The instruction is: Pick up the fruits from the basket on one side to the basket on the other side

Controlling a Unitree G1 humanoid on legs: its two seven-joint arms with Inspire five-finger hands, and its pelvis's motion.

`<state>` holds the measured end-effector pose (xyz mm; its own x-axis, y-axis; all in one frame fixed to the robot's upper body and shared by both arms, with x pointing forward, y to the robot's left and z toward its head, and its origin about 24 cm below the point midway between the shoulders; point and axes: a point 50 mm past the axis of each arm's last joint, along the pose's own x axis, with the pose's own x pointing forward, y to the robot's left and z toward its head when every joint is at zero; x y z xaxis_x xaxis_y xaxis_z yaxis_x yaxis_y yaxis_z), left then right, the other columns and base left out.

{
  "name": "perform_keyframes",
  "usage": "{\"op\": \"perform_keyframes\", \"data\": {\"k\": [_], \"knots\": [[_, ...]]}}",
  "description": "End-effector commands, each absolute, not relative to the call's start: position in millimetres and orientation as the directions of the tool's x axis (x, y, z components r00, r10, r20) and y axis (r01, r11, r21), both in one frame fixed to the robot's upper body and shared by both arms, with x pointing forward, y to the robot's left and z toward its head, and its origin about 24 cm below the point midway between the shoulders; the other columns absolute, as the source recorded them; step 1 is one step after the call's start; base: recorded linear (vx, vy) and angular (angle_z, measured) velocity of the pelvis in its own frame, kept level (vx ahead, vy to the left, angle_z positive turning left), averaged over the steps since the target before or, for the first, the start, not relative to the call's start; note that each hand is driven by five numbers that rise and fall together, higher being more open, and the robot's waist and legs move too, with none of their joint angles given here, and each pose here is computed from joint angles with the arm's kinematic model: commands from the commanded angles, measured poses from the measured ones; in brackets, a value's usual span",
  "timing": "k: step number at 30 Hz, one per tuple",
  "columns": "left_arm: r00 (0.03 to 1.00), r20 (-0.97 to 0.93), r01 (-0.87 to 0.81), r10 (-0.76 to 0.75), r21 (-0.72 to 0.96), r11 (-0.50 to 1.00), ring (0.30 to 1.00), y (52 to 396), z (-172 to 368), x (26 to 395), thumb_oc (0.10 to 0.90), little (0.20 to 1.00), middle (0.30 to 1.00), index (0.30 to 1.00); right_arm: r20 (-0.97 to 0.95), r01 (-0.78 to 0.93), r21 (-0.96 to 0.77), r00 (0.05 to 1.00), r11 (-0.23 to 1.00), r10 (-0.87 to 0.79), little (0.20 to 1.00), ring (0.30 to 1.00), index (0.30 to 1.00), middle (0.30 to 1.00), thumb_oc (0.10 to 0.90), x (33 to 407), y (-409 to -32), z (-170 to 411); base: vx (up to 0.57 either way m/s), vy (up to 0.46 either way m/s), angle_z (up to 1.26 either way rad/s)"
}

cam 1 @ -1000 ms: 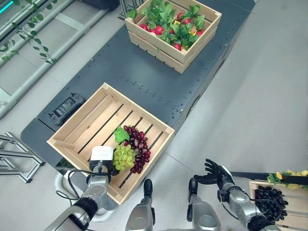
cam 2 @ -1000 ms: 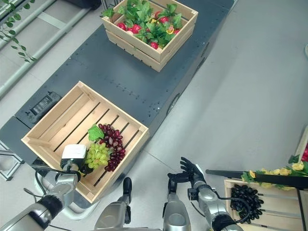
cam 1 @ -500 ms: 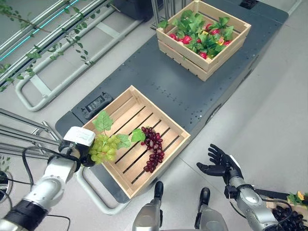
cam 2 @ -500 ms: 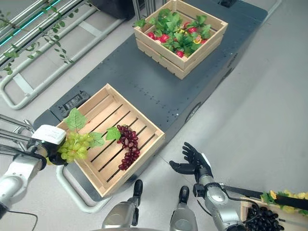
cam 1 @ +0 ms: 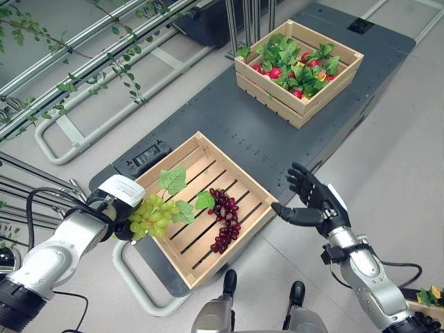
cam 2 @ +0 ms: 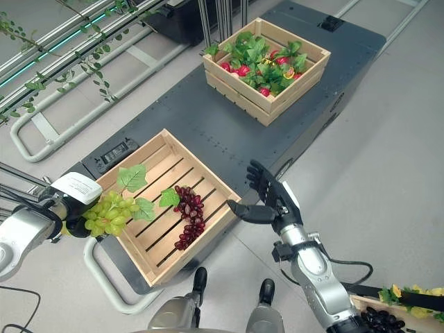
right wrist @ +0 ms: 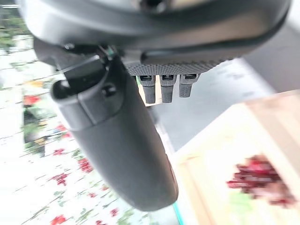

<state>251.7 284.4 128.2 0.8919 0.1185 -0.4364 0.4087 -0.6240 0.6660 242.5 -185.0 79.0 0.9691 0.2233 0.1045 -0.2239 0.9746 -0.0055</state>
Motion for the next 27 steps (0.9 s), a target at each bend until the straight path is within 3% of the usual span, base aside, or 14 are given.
{"op": "perform_keyframes", "data": {"k": [1, 9, 16, 23, 27], "knots": [[0.968, -0.162, 0.249, 0.191, 0.691, -0.679, 0.3, 311, 204, 269, 0.4, 0.3, 0.3, 0.3, 0.361, -0.29, -0.084, 0.883, 0.953, 0.3, 0.9, 0.9, 0.9, 0.9, 0.8, 242, -176, 136, 0.0, 0.0, 0.0], [0.986, -0.103, 0.164, 0.129, 0.702, -0.693, 0.3, 305, 214, 271, 0.4, 0.3, 0.3, 0.3, 0.46, -0.389, -0.107, 0.796, 0.915, 0.393, 0.9, 0.9, 0.9, 0.9, 0.8, 239, -168, 166, 0.0, -0.013, 0.0], [0.995, -0.056, 0.094, 0.077, 0.707, -0.701, 0.3, 289, 224, 280, 0.4, 0.3, 0.3, 0.3, 0.414, -0.576, -0.064, 0.728, 0.815, 0.547, 0.9, 0.9, 0.9, 0.9, 0.8, 241, -146, 167, 0.0, -0.026, 0.0], [1.0, -0.005, 0.025, 0.028, 0.642, -0.766, 0.3, 267, 237, 294, 0.4, 0.3, 0.3, 0.3, 0.314, -0.651, 0.013, 0.723, 0.759, 0.615, 0.9, 0.9, 0.9, 0.9, 0.8, 248, -121, 152, 0.0, -0.025, 0.01], [0.989, 0.093, -0.147, -0.114, 0.584, -0.799, 0.3, 236, 251, 305, 0.4, 0.3, 0.3, 0.3, 0.272, -0.638, 0.106, 0.756, 0.763, 0.595, 0.9, 0.9, 0.9, 0.9, 0.8, 256, -105, 140, 0.0, -0.023, 0.01]]}}
